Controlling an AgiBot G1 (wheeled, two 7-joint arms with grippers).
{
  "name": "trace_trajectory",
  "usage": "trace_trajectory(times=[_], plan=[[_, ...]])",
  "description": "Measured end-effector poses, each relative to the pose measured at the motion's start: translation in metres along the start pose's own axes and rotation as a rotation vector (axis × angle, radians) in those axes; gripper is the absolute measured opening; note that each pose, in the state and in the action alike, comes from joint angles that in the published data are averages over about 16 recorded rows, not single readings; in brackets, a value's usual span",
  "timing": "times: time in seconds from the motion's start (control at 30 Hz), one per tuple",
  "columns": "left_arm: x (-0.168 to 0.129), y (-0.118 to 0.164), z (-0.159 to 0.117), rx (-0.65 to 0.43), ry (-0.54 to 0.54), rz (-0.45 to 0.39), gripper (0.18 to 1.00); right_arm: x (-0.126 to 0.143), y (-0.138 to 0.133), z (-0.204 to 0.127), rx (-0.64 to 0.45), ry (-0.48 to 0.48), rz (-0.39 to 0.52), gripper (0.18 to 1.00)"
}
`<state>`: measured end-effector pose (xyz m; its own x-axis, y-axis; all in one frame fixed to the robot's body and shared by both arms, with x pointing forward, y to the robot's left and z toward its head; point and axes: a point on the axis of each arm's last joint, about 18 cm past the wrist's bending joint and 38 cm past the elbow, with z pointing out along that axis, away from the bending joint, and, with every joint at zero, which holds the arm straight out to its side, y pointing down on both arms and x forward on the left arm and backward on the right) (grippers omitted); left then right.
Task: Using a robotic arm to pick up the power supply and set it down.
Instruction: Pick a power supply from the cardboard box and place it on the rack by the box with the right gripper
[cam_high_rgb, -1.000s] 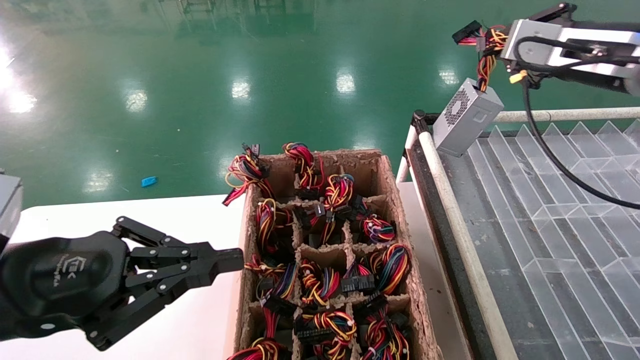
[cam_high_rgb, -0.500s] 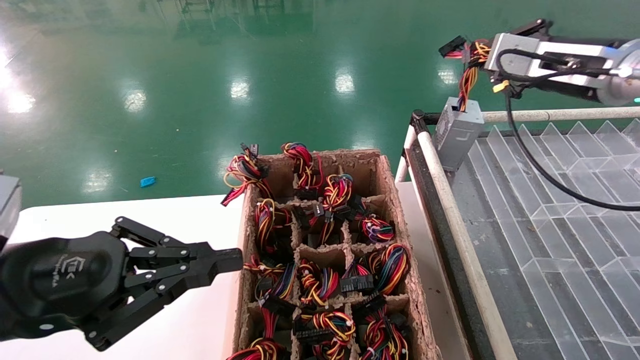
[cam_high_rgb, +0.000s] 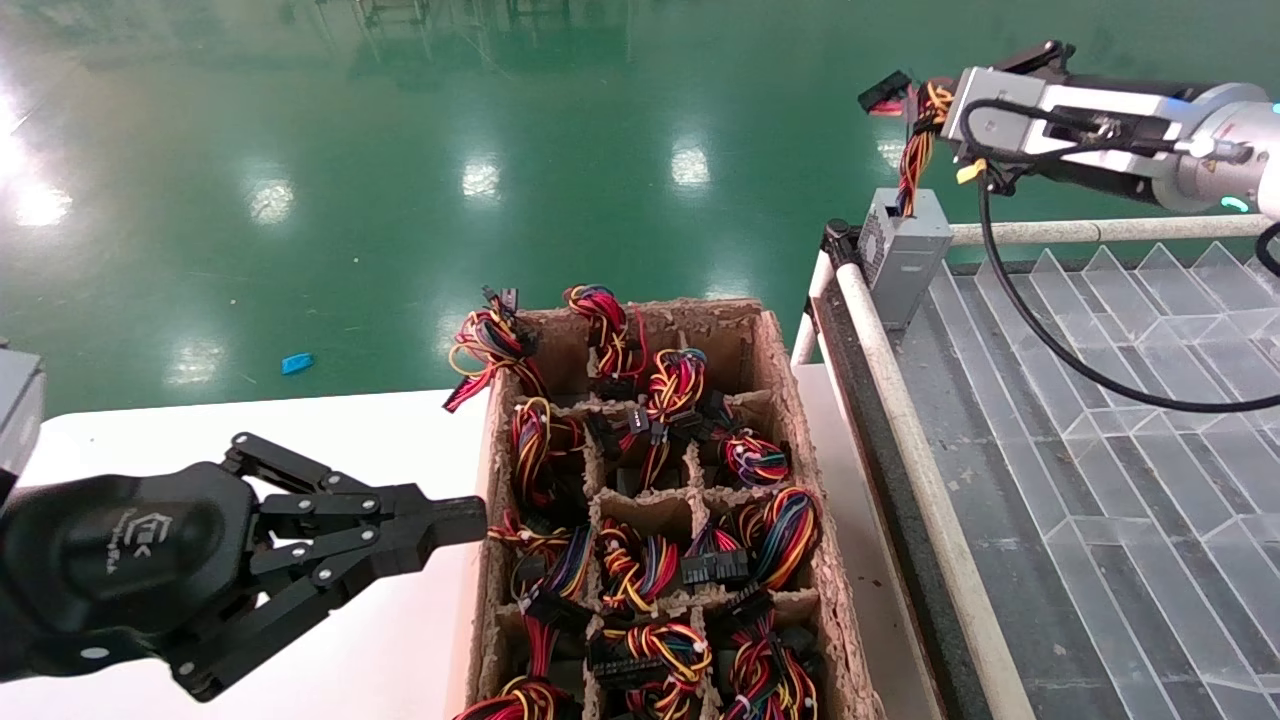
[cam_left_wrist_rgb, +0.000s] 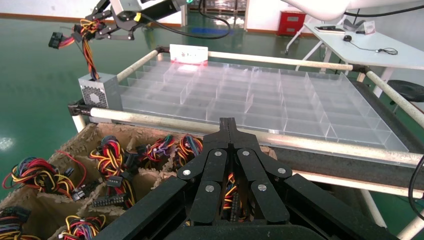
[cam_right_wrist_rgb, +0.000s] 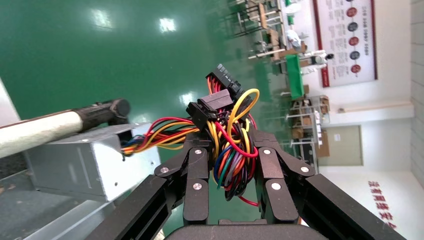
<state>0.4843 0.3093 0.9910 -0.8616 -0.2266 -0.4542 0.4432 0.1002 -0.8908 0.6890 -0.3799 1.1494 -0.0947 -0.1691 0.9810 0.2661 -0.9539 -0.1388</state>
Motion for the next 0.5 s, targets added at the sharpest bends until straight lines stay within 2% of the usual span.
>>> trace_trajectory(times=[0.5], plan=[[0.0,0.0,0.0,0.0,0.0,0.0,0.191,-0.0035,-0.0057,0.0026,-0.002,-0.019,-0.041,0.329]])
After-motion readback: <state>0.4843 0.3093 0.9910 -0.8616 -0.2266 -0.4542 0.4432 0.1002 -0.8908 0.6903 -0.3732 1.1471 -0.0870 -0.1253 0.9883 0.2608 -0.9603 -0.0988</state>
